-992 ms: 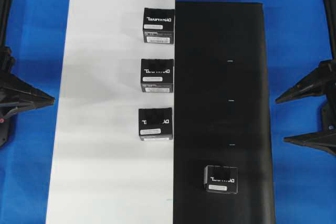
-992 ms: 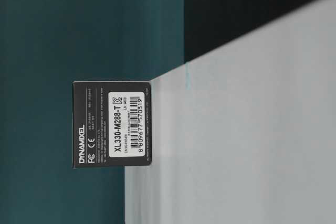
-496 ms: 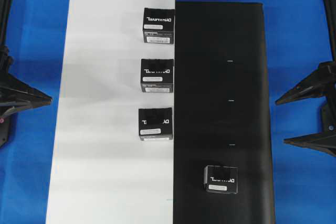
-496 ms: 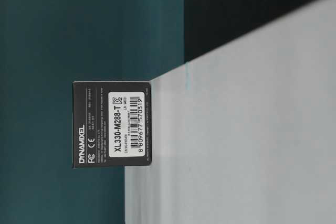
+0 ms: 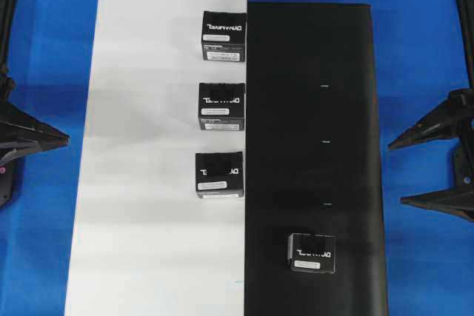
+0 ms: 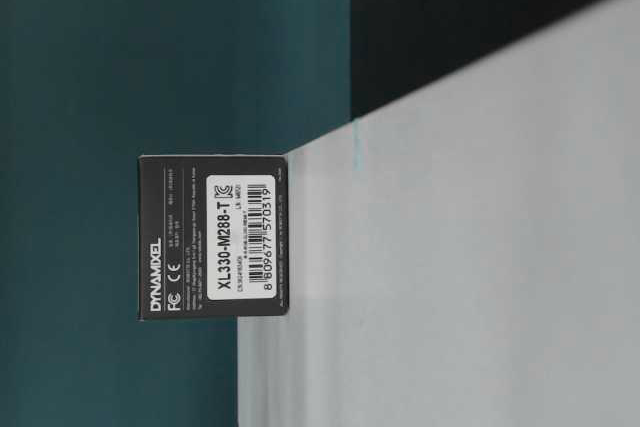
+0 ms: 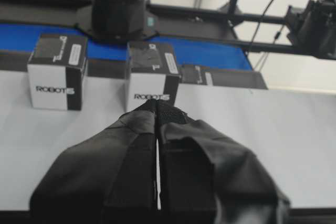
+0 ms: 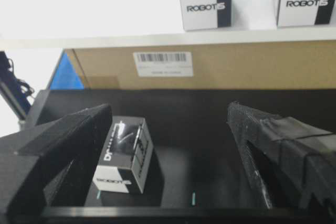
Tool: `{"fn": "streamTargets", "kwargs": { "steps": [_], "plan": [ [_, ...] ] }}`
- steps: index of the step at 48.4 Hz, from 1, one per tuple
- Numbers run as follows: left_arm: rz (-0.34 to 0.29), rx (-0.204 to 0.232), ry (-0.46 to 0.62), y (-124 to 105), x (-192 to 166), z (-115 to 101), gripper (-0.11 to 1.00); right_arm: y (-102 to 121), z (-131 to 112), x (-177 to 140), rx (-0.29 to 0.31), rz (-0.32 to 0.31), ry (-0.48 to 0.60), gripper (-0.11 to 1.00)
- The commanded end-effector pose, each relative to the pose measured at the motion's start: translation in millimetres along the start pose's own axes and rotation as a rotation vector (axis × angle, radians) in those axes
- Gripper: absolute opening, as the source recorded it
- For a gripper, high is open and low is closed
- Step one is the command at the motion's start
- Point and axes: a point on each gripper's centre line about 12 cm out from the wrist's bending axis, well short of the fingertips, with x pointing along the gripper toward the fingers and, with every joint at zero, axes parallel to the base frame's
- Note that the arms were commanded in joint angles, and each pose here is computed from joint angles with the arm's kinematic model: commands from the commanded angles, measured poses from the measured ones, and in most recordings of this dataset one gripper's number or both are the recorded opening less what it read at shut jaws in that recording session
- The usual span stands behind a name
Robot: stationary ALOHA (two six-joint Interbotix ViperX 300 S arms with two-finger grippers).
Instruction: Place the box from the black base onto the white base.
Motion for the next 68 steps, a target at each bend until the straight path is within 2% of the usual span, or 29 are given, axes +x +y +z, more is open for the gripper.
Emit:
{"fn": "streamTargets", "kwargs": {
  "steps": [1, 18, 27, 34, 57, 68],
  "plan": [
    [-0.001, 0.003, -0.009, -0.5, 1.1, 3.9, -0.03, 0.9, 3.5, 0.3, -0.002, 0.005, -0.019, 1.00],
    [0.006, 0.005, 0.044, 0.5, 1.0, -3.7, -0.03, -3.5, 6.8, 0.5, -0.004, -0.016, -0.045, 1.00],
    [0.007, 0.003, 0.053, 0.7, 1.0, -4.8, -0.03, -9.7, 12.7, 0.6, -0.063, -0.047, -0.091, 1.00],
    [0.006, 0.002, 0.053, 0.4, 1.0, -4.8, -0.03, -9.0, 17.0, 0.2, -0.099, -0.043, -0.131, 1.00],
    [0.007, 0.003, 0.052, 0.7, 0.7, -4.5, -0.03, -8.8, 15.7, 1.0, -0.082, -0.041, -0.125, 1.00],
    [0.006, 0.003, 0.056, 0.6, 1.0, -6.1, -0.03, -6.8, 16.1, 1.3, -0.019, -0.025, -0.131, 1.00]
  ]
}}
